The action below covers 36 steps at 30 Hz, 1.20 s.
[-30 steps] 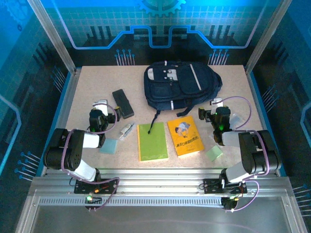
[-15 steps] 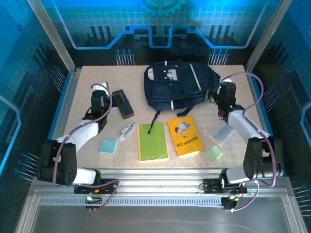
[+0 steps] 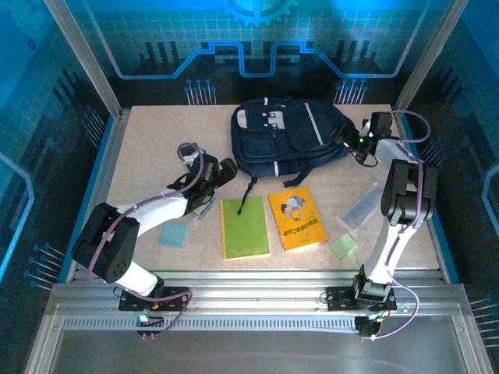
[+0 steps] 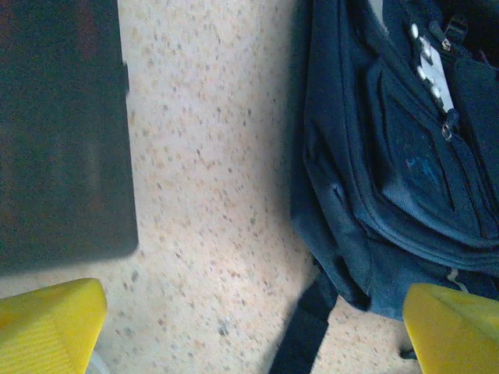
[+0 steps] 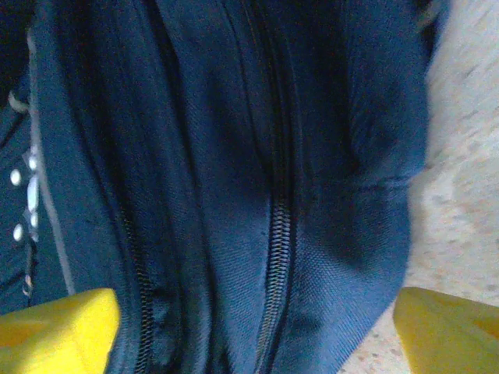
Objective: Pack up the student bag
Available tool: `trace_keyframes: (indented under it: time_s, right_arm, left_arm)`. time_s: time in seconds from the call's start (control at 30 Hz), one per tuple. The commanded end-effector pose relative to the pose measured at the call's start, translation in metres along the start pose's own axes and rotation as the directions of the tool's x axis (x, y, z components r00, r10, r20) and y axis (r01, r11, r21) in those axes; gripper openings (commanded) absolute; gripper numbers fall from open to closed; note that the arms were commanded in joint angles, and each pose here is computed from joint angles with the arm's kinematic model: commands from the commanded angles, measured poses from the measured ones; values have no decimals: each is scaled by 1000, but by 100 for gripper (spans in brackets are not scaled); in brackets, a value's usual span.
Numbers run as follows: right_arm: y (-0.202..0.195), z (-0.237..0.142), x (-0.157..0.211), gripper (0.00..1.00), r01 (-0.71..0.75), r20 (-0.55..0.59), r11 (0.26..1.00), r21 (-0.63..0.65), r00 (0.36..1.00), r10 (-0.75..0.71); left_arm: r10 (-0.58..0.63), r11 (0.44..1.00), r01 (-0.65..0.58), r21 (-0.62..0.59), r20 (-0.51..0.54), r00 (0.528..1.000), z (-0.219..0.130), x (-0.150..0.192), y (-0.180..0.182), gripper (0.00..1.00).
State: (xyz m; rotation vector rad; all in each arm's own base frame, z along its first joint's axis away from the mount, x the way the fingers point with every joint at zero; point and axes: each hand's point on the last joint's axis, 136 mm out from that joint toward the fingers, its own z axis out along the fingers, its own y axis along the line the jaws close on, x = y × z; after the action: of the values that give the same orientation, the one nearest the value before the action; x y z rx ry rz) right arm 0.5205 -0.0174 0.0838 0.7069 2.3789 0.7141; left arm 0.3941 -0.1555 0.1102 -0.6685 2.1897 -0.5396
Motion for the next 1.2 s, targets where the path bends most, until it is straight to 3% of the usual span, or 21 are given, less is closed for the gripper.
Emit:
trace_keyframes:
  time_s: [0.0,0.17,0.23,0.4,0.6,1.0,1.07,1.13,1.17]
  right_arm:
    - [32,7,0,78,-55,-57,984,-170,997,46]
    - [46,3,16,12,-72,-91,965,-252,995,51]
    - [55,-7,25,0,-66,-98,959,-277,994,40]
    - [82,-41,55,0,-20,-109,949,-314,994,-15]
    - [105,-70,107,0,40,-158,949,-313,983,-93]
    - [148,-91,259,0,132,-347,941,-312,906,-242]
    - [157,-94,267,9,158,-365,932,-325,888,-278]
    - [160,-98,261,36,187,-355,930,-315,886,-298]
    - [160,-100,256,45,205,-341,929,-308,888,-309]
  left_arm:
    - [-103,995,103,2,0,995,0,7,-15,99]
    - [-194,981,195,18,-45,980,26,22,-26,99]
    - [-221,975,223,20,-60,973,38,28,-28,99]
    - [-214,976,216,33,-53,975,68,28,-39,99]
    - [-191,981,190,32,17,981,99,-1,-40,99]
    - [-211,971,189,144,155,965,137,-82,-50,99]
    - [-224,967,202,154,145,964,147,-92,-50,99]
    - [-222,967,201,156,135,966,154,-103,-48,99]
    - [-222,968,203,145,126,967,156,-106,-46,99]
